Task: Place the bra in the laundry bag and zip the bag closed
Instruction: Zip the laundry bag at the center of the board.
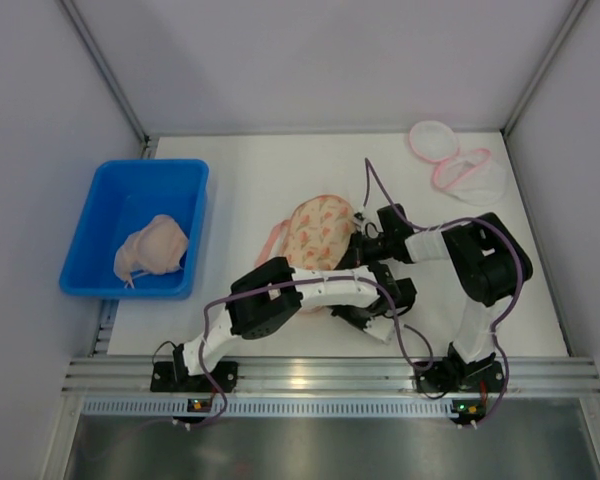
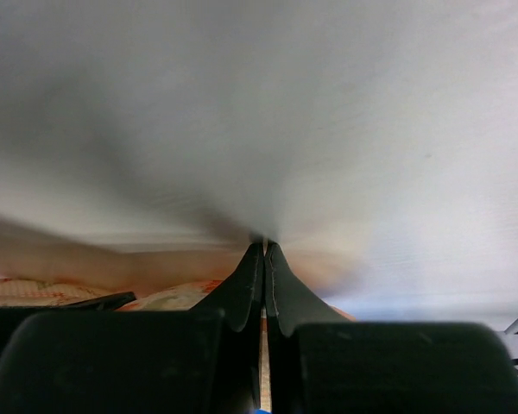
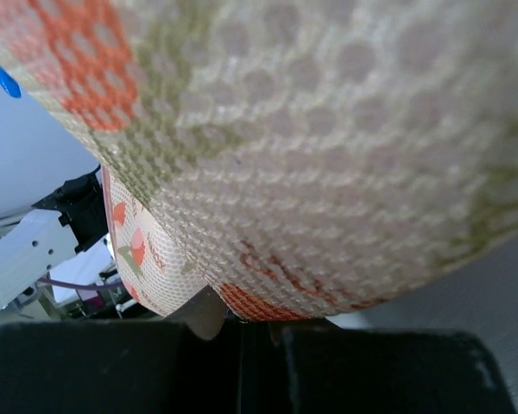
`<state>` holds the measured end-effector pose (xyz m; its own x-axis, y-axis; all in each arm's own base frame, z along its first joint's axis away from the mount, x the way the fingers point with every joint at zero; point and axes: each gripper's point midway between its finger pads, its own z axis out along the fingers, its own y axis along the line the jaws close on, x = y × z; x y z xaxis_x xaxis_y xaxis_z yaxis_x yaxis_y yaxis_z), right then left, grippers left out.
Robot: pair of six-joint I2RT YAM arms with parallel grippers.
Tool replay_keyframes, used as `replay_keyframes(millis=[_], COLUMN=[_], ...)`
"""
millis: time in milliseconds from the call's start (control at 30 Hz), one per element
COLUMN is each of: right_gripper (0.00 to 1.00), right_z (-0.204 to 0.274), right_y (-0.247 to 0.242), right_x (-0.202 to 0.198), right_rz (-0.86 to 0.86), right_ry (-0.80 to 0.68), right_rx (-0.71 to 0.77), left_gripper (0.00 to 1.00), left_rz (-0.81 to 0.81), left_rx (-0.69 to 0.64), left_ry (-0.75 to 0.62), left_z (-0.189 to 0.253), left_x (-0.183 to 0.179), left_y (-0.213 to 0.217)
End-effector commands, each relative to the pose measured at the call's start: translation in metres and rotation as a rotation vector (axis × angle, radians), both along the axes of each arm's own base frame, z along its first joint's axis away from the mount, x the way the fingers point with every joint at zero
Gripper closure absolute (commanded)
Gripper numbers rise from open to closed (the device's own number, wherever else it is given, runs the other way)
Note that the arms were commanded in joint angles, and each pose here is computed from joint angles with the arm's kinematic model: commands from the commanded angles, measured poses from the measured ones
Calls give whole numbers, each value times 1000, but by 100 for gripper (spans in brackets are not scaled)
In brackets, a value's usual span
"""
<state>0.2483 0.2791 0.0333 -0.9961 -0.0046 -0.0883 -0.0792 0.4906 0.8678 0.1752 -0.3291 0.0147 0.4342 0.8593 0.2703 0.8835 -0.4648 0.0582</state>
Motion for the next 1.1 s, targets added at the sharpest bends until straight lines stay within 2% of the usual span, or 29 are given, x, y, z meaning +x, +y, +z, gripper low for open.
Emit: replay_keyframes(millis=[0,233,433,533,600,633,700,733,767,833,967,1067], right_gripper=[100,100,100,100,99,80,56,38,32,26,23,23], right_z=[13,8,8,9,14,15,22,31,28,32,33,34], right_y=[0,-7,-9,-13,-12,-15,-19,-22,-28,-32,-35,-27], right_x=[22,37,52,65,73,67,60,54,44,30,-7,-16], right_rz=[9,11,70,89,103,117,121,124,123,138,148,166], right_ry=[-99,-122,-159,-172,-182,-155,-129,-129,-97,-74,17,44], right_rx=[-8,-35,-67,-70,-63,-69,-52,-48,-55,-42,33,73], left_gripper=[100,100,100,100,100,100,100,100,100,100,100,100], left_rz=[-14,-54,-63,-59,-68,-62,-49,-29,-28,-21,-26,-34], left_rx=[5,-21,-8,-42,-98,-117,-172,-180,-200,-235,-274,-281], left_ry=[63,145,214,206,144,130,90,80,68,30,-7,-13], left_z=[9,16,18,19,21,23,29,29,31,38,42,40], left_x=[-23,-71,-97,-98,-85,-77,-61,-50,-43,-24,-4,0], left_y=[10,13,33,33,19,14,-3,-6,-11,-20,-33,-38])
